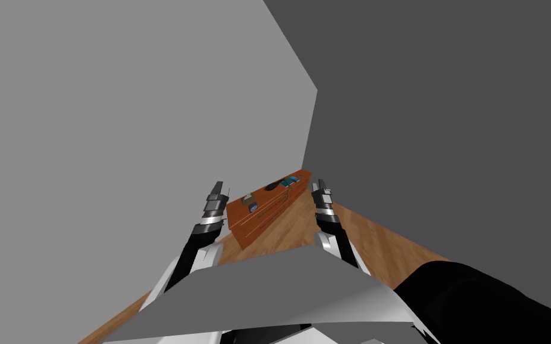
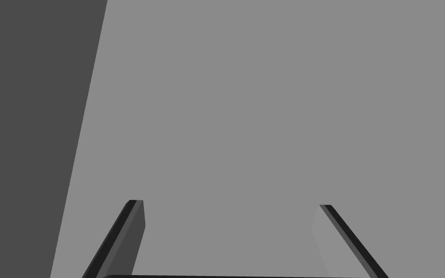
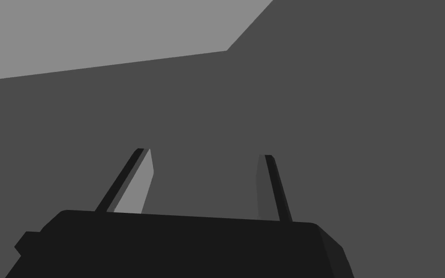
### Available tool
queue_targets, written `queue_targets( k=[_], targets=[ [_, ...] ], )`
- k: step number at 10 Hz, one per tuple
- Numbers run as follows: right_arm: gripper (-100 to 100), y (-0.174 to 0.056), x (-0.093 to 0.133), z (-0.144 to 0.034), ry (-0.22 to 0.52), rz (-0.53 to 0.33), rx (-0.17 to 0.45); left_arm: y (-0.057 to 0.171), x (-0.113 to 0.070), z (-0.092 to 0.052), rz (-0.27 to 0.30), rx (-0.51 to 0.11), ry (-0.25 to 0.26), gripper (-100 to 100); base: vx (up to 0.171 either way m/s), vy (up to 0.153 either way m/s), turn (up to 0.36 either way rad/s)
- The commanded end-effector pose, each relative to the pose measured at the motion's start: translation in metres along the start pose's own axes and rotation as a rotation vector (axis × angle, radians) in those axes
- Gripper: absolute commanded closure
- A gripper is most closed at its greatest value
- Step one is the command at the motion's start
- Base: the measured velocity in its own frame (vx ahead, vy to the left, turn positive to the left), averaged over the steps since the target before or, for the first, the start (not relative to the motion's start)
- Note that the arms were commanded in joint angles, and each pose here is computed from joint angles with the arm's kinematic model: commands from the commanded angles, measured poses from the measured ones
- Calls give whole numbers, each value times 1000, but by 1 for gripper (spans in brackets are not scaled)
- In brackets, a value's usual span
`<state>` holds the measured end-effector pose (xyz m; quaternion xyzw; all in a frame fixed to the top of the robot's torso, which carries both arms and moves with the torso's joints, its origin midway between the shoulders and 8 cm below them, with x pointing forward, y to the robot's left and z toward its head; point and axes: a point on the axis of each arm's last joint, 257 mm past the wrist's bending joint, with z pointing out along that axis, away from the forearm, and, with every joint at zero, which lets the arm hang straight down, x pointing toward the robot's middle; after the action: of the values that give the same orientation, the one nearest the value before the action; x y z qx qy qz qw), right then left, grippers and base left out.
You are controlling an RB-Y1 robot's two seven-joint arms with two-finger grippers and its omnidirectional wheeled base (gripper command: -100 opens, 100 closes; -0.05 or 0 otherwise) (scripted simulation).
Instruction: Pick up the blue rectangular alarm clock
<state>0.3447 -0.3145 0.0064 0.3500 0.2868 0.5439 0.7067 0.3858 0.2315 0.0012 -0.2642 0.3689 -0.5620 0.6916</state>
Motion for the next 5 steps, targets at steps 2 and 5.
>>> queue_targets(
  k=[2, 5],
  targets=[
    [0, 0, 0, 0, 0, 0, 0, 43, 16, 1, -70, -104, 31, -100, 62, -37, -104],
    [0, 0, 0, 0, 0, 0, 0, 67, 23, 1, -99, -164, 45, -100, 38, -15, -41]
  ],
)
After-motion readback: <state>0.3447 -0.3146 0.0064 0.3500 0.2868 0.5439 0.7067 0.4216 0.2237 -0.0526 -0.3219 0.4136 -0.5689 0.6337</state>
